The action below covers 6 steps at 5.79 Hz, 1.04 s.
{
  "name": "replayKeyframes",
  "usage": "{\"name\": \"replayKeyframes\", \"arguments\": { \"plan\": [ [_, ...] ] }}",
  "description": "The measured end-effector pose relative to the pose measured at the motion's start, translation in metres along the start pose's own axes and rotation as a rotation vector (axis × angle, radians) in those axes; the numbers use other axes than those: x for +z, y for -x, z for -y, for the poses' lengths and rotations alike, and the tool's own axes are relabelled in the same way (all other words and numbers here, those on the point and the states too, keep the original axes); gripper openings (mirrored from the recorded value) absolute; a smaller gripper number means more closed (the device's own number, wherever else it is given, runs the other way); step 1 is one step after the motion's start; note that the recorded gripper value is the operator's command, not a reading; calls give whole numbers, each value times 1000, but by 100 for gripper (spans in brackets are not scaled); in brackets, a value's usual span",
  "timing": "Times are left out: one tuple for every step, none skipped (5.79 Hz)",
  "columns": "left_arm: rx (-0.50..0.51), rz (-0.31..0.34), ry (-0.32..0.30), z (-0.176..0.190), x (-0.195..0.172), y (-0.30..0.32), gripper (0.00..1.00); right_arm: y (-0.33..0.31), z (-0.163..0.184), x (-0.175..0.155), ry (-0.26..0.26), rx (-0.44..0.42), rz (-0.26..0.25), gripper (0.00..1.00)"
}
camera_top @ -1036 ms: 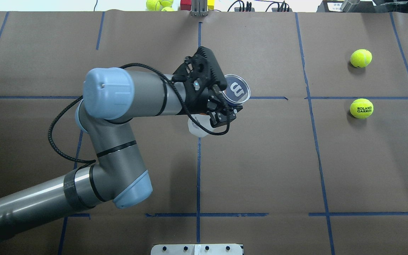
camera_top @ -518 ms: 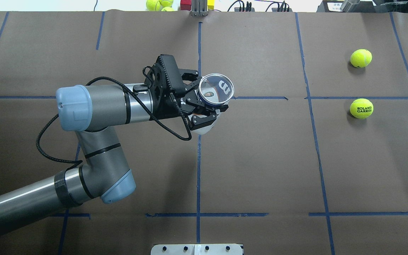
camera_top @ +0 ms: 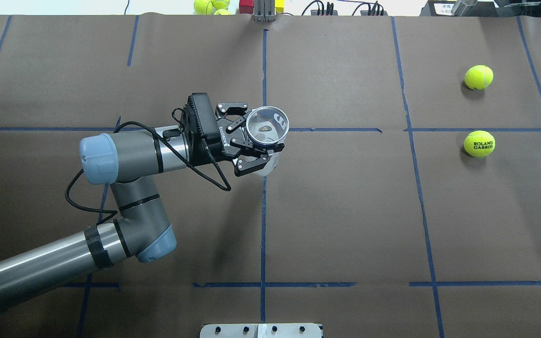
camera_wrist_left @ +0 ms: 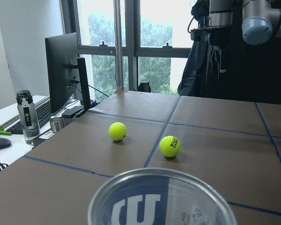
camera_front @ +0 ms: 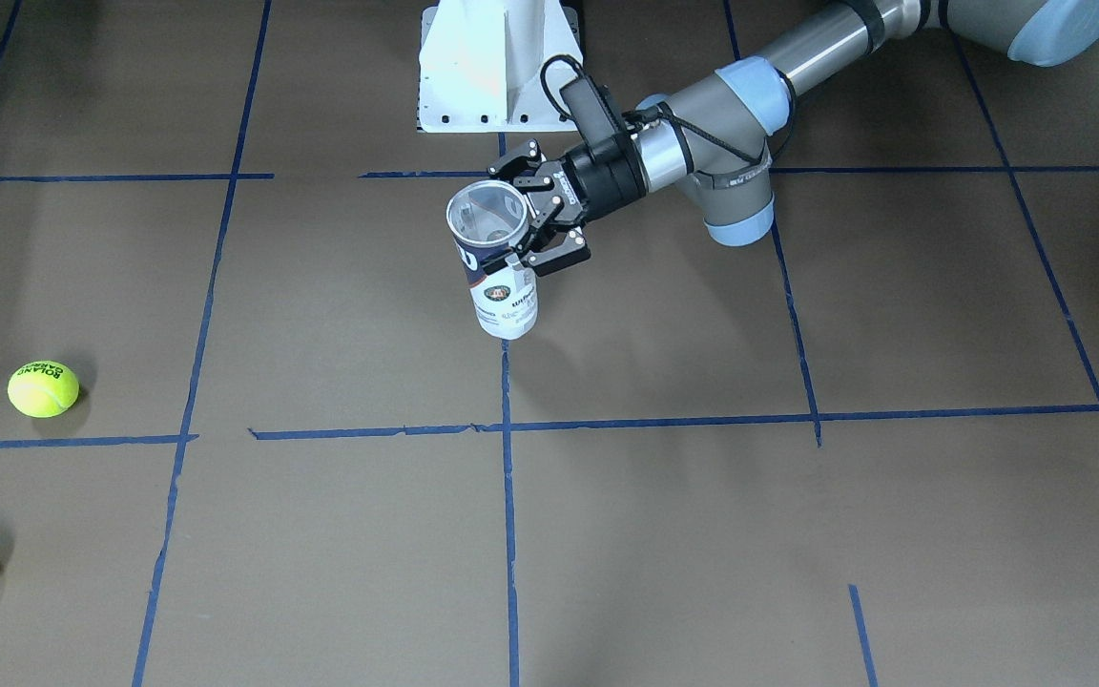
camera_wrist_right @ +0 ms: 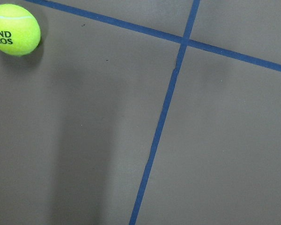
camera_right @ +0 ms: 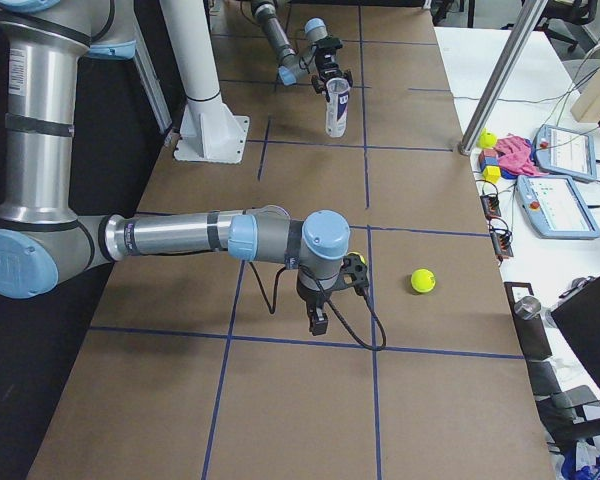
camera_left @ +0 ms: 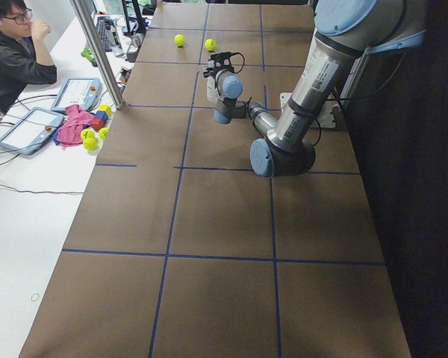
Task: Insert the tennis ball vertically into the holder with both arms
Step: 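Lift and rotate the can upright with the left gripper, then lower the upright can onto the table and hold it with the left gripper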
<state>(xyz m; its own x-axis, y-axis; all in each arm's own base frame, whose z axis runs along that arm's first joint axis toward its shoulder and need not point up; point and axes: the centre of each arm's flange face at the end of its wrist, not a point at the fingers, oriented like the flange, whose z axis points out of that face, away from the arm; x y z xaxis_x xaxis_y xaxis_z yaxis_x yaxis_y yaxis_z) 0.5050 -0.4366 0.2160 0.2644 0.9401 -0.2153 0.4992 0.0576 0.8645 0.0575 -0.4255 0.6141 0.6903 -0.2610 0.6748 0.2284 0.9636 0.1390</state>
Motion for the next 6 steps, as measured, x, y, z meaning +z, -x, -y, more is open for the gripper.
{"name": "replayKeyframes", "arguments": {
  "plan": [
    [-2, 4, -12, -15, -1, 1, 63, 1, 0, 0, -2, -1, 4, 100],
    [-5, -2, -17, -24, -1, -2, 63, 1, 0, -1, -3, -1, 5, 100],
    [-11, 2, -24, -37, 0, -7, 64, 1, 0, -1, -3, -2, 5, 100],
    [-21, 20, -45, -53, 0, -12, 67, 1, 0, -1, -3, -2, 5, 100],
    [-27, 35, -64, -62, -1, -14, 71, 1, 0, 0, -3, -1, 6, 100],
    [-29, 43, -72, -64, -1, -14, 75, 1, 0, 0, -3, -1, 6, 100]
  ]
}}
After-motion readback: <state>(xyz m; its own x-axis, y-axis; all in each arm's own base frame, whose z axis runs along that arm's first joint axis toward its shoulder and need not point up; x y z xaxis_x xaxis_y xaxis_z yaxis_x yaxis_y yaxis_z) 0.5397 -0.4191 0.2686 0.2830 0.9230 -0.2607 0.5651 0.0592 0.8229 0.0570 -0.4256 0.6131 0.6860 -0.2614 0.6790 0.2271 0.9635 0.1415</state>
